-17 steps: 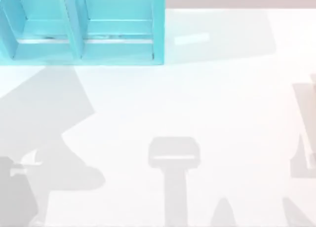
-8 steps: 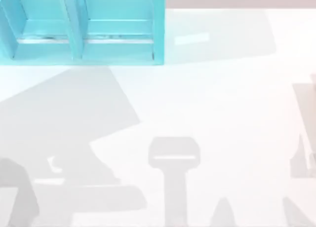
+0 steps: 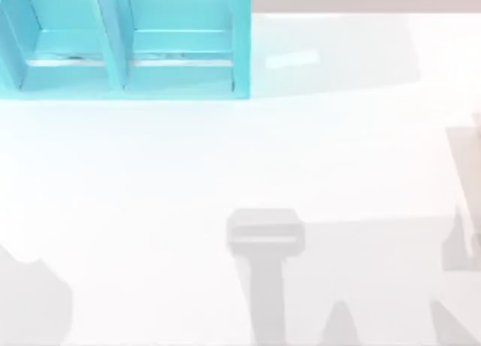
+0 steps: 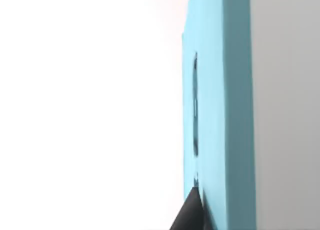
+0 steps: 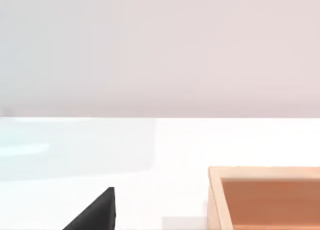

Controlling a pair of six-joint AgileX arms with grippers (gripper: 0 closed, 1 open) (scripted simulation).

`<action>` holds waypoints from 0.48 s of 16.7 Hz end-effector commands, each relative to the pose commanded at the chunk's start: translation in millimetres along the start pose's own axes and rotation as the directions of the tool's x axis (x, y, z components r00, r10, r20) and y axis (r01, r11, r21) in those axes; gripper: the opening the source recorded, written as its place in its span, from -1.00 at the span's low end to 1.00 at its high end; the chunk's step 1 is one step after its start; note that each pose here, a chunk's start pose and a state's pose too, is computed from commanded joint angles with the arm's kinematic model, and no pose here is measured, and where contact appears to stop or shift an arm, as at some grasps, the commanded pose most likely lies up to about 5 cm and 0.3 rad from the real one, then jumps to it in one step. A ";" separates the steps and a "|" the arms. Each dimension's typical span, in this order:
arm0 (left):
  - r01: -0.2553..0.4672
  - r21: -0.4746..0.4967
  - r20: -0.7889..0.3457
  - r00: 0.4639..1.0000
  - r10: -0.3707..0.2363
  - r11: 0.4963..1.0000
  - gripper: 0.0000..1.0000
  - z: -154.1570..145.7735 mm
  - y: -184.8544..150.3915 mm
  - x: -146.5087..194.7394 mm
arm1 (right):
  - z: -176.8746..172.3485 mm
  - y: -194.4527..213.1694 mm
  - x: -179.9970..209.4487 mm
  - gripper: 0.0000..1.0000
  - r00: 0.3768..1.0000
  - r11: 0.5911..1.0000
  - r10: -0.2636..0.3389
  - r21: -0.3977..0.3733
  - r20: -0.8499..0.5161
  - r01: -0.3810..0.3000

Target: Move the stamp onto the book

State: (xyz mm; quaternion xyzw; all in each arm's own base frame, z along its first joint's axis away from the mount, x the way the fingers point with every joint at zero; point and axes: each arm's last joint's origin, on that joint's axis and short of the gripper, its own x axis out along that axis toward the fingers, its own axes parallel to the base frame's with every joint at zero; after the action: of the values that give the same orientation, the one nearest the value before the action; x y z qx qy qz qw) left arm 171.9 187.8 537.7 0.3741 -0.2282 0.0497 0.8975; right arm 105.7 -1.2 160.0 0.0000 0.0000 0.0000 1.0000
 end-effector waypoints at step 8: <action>-0.165 0.600 0.277 0.961 -0.010 0.783 -1.00 203.8 21.3 -38.4 | 0.0 0.0 0.0 1.00 1.000 1.000 0.000 0.000 0.000 0.000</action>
State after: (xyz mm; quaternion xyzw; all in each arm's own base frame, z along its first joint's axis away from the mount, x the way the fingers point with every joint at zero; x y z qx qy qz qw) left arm 56.2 64.8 659.8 0.6404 -0.3323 0.1084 0.6839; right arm 105.7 -1.2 160.0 0.0000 0.0000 0.0000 1.0000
